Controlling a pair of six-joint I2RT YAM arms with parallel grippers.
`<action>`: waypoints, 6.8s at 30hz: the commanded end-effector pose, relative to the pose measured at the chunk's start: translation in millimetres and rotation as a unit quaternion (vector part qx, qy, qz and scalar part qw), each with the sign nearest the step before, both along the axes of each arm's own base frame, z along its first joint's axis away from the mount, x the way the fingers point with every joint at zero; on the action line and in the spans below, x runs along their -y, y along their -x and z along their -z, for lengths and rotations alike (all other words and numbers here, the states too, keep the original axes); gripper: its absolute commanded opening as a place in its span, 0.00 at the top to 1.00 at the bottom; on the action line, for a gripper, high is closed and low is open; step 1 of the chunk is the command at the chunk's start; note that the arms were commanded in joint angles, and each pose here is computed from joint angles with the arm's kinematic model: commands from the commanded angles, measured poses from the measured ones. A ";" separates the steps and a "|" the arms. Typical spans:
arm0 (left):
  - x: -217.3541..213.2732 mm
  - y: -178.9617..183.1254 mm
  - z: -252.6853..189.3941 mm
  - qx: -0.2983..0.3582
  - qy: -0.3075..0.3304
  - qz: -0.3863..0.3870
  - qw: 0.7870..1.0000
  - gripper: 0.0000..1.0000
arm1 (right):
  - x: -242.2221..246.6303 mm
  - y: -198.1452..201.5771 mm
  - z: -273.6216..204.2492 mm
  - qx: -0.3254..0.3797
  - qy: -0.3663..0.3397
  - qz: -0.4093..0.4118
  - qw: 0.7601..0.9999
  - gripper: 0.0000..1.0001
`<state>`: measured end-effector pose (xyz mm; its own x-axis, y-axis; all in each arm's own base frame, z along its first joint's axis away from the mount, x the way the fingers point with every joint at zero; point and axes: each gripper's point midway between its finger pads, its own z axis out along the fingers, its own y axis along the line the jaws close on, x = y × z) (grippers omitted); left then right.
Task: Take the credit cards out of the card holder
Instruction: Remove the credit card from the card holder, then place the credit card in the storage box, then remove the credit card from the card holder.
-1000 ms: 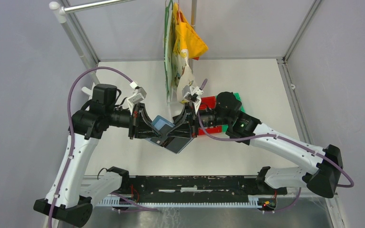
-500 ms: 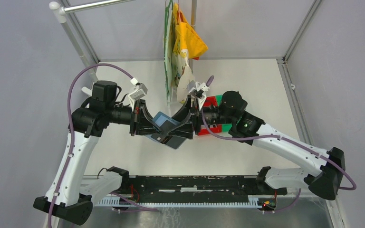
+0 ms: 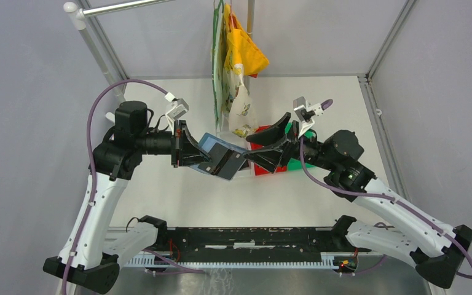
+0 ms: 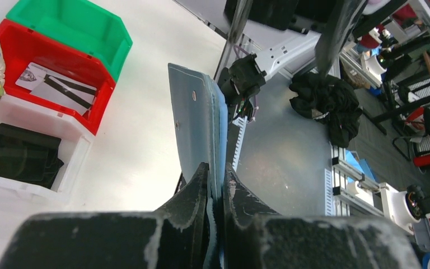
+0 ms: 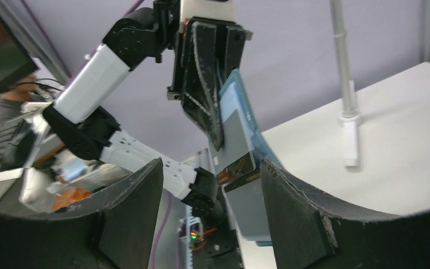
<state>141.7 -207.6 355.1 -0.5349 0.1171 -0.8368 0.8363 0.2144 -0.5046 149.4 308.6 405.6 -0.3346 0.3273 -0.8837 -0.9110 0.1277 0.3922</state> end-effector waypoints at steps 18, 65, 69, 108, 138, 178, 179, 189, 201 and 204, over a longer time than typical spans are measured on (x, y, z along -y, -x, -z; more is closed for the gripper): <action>7.1 -3.1 -29.1 0.000 0.049 0.000 0.999 0.98 | -21.6 26.3 25.3 -0.093 -0.102 -0.147 0.979 0.33; 7.1 10.5 -31.9 -0.011 0.047 0.044 0.998 0.98 | -26.9 24.2 31.2 -0.106 -0.118 -0.143 0.977 1.00; 5.6 6.8 -27.9 -0.004 0.034 0.034 0.999 0.98 | -15.8 23.0 46.3 -0.107 -0.099 -0.127 0.981 1.00; -15.3 -16.4 -10.2 0.107 -0.054 -0.052 0.991 0.98 | -45.7 -143.3 298.4 -0.143 0.409 0.141 0.890 1.00; -8.5 -5.1 -35.6 0.115 -0.012 -0.027 0.993 0.98 | -21.7 -106.5 206.8 -0.081 0.296 0.182 0.934 0.24; 4.6 7.8 -84.9 0.045 0.108 -0.029 0.993 0.98 | -27.5 19.8 -12.1 -0.082 -0.217 -0.119 0.966 0.33; 4.2 8.2 -84.6 0.046 0.107 -0.031 0.993 0.98 | -27.8 20.0 -9.7 -0.084 -0.211 -0.118 0.967 0.41; -11.4 -22.3 -45.6 0.105 0.002 -0.098 0.990 0.12 | -30.9 1.6 41.6 -0.037 -0.014 -0.015 0.999 1.00; -13.8 -3.2 -31.6 0.203 -0.029 -0.010 0.979 0.10 | -25.2 7.8 141.5 0.004 0.330 -0.075 0.941 1.00; -15.2 3.6 -0.1 0.187 -0.052 0.024 0.981 0.12 | -30.6 13.9 142.1 0.022 0.351 -0.095 0.931 1.00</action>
<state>152.4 -193.4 386.2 -0.2413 0.1351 -0.9610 0.9309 0.3120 -0.1899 152.3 343.0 263.8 -0.3843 -0.2732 -0.8818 -0.9120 0.2604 0.3168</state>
